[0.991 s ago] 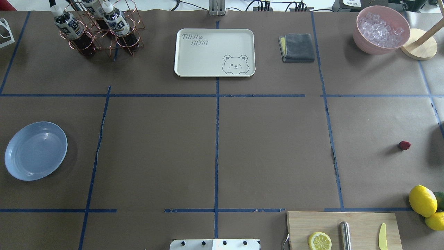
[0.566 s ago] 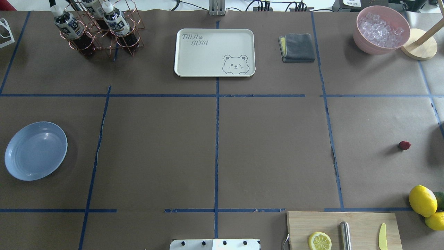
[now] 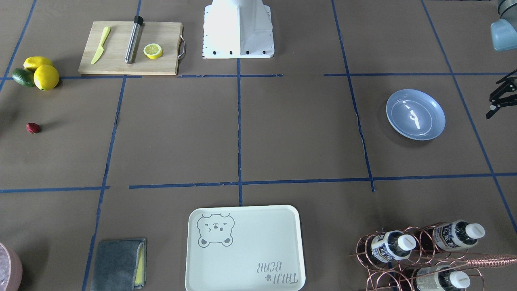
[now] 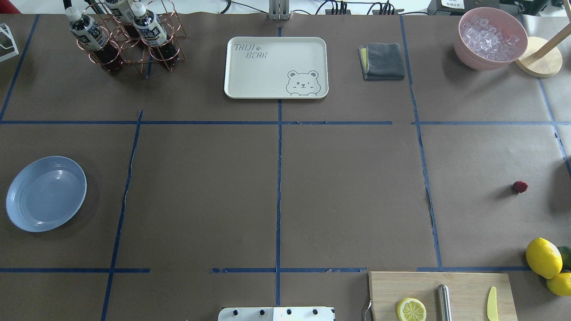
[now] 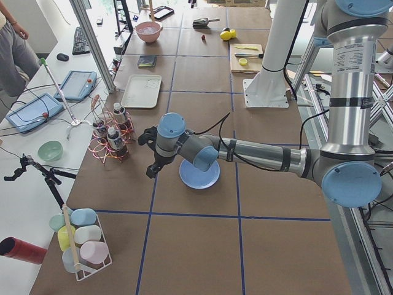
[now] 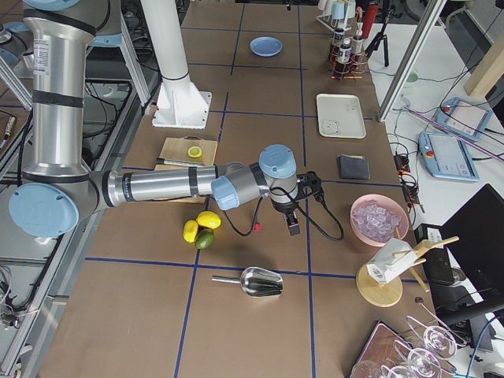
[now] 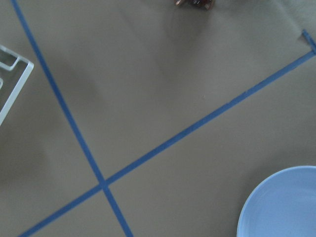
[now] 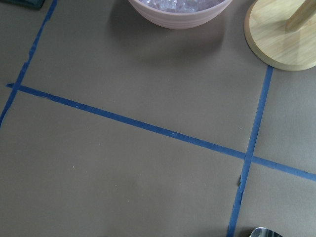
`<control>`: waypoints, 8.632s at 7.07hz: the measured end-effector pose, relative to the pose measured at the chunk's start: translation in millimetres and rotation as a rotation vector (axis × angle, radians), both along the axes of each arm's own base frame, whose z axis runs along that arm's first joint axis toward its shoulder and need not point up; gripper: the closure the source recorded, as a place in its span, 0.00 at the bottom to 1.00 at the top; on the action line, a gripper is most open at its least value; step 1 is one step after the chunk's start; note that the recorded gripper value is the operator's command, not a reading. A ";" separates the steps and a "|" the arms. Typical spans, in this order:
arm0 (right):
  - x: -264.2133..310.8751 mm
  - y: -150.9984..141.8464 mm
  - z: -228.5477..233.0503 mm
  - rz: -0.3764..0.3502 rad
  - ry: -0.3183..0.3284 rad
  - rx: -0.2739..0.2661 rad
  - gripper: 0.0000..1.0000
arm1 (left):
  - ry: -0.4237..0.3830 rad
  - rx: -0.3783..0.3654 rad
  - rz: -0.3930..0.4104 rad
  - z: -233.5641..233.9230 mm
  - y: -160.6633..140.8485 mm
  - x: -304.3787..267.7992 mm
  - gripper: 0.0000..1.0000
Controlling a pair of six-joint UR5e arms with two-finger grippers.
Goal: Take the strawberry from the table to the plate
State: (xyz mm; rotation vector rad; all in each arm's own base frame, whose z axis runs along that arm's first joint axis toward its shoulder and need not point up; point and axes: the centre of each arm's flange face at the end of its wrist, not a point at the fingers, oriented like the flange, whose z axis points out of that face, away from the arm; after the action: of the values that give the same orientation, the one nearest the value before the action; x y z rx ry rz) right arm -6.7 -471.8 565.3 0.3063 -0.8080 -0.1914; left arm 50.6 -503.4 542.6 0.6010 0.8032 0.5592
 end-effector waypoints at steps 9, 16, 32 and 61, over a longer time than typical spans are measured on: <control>-19.1 6.1 10.1 -0.036 -0.001 -0.018 0.00 | 0.191 -0.314 -0.238 145.5 101.9 112.8 0.77; -19.2 5.4 6.7 -0.035 -0.001 -0.012 0.00 | 0.296 -0.249 -0.199 60.3 92.1 138.0 1.00; -37.6 -11.8 -60.5 -0.040 -0.050 0.092 0.00 | 0.226 -0.313 -0.165 -258.6 50.9 389.4 0.00; -238.6 56.7 -47.5 0.005 -0.141 0.072 1.00 | -0.133 -0.543 -0.195 98.5 62.0 -131.2 0.00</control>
State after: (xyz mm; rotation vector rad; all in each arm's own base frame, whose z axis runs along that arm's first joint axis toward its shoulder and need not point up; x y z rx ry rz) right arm -245.3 -415.1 517.8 0.3927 -0.9408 -0.1957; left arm -80.6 -441.4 641.1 0.1357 0.7202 0.1827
